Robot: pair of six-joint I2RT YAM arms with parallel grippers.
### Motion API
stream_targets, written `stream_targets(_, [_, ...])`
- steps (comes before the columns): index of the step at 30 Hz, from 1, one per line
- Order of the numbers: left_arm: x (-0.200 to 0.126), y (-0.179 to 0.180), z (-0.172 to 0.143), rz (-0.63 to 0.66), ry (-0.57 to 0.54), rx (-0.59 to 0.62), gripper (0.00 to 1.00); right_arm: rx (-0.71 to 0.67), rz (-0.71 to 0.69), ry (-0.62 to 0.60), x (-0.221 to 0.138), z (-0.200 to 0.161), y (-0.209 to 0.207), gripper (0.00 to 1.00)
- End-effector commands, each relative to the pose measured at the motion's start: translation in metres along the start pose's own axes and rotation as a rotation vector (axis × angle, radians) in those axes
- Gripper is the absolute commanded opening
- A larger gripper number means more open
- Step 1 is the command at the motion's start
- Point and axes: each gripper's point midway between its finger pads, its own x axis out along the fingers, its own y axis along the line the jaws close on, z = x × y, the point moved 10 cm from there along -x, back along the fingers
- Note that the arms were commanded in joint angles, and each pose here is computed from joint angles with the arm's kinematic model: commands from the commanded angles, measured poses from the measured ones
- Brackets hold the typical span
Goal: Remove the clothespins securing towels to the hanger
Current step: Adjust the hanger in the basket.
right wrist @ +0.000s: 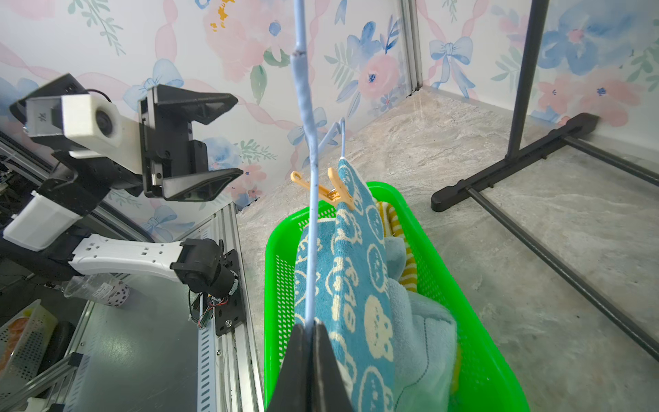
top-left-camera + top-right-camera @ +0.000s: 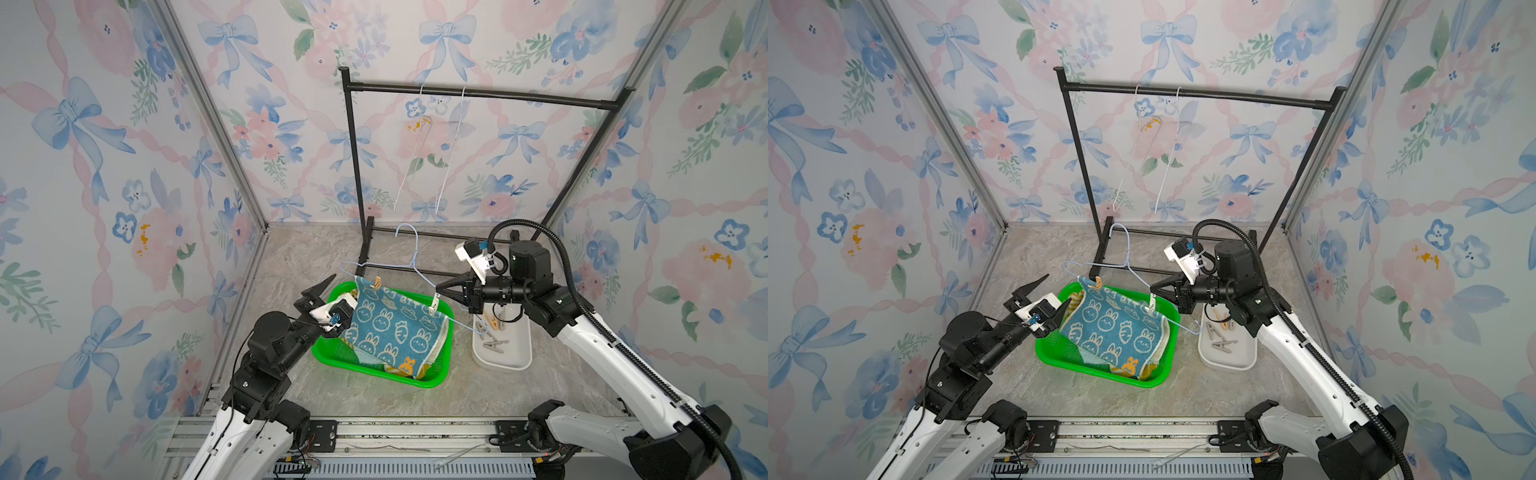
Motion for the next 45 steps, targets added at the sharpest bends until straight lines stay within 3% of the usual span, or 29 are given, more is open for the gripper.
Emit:
stream_targets(1, [0.006, 0.003, 0.016, -0.142, -0.077, 0.134, 0.72, -0.068, 0.002, -0.016, 0.001, -0.003, -0.002, 0.00])
stream_targets(12, [0.059, 0.012, 0.032, -0.403, -0.138, 0.302, 0.70, -0.084, 0.009, 0.003, -0.005, -0.014, 0.003, 0.00])
stream_targets(25, [0.104, 0.008, 0.033, -0.508, -0.156, 0.325, 0.56, -0.112, 0.029, -0.005, -0.004, -0.015, 0.010, 0.00])
stream_targets(29, [0.114, 0.000, 0.029, -0.529, -0.130, 0.343, 0.50, -0.124, 0.042, -0.009, -0.004, -0.015, 0.013, 0.00])
stream_targets(34, [0.124, -0.009, 0.028, -0.549, -0.107, 0.367, 0.28, -0.132, 0.044, -0.009, -0.003, -0.015, 0.015, 0.00])
stream_targets(45, [0.126, -0.014, 0.026, -0.564, -0.104, 0.367, 0.06, -0.131, 0.045, 0.004, 0.000, -0.016, 0.015, 0.00])
